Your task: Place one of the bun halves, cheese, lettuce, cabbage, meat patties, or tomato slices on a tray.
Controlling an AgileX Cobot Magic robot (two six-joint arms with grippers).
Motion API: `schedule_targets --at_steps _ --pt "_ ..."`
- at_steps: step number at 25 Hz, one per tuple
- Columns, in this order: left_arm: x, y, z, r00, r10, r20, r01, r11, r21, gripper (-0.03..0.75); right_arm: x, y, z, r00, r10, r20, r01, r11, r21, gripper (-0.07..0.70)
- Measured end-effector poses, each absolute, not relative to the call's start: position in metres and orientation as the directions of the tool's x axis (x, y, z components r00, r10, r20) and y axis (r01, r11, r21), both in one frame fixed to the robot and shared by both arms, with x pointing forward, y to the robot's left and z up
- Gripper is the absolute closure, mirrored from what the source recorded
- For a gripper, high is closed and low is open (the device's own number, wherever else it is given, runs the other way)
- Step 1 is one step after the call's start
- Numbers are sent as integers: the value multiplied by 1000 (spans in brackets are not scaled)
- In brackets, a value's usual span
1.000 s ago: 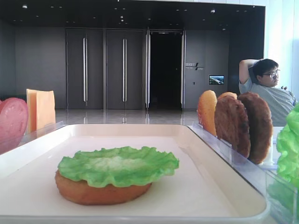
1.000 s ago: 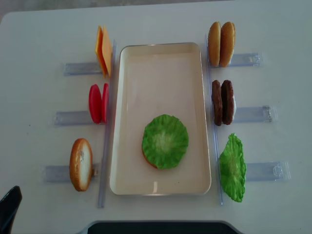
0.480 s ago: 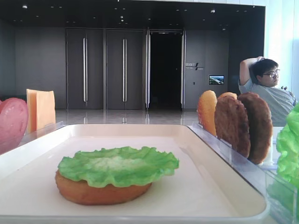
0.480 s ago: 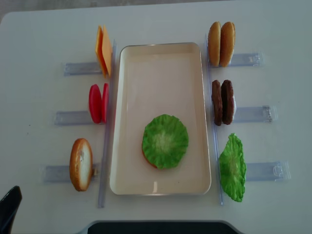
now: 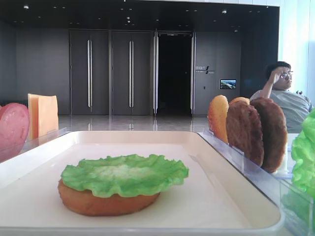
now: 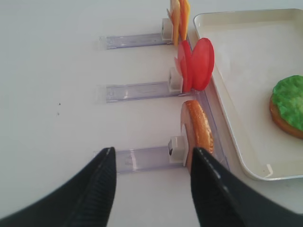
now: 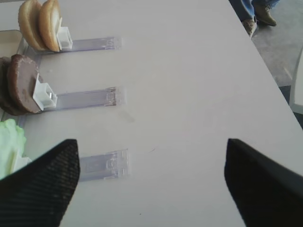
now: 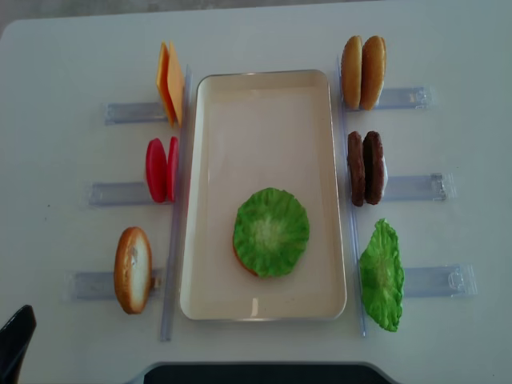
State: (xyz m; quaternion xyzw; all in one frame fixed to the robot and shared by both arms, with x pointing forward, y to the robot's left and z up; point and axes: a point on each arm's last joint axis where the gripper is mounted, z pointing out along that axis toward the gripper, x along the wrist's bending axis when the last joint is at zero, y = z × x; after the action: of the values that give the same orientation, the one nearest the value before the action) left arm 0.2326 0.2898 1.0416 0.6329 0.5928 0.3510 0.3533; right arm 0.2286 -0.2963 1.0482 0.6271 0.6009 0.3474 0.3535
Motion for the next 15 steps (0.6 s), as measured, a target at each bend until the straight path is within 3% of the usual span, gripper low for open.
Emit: schedule_targets --at_steps 15 --pt "233 290 1042 51 998 25 502 -48 863 325 229 -296 1048 36 999 10 508 -27 861 42"
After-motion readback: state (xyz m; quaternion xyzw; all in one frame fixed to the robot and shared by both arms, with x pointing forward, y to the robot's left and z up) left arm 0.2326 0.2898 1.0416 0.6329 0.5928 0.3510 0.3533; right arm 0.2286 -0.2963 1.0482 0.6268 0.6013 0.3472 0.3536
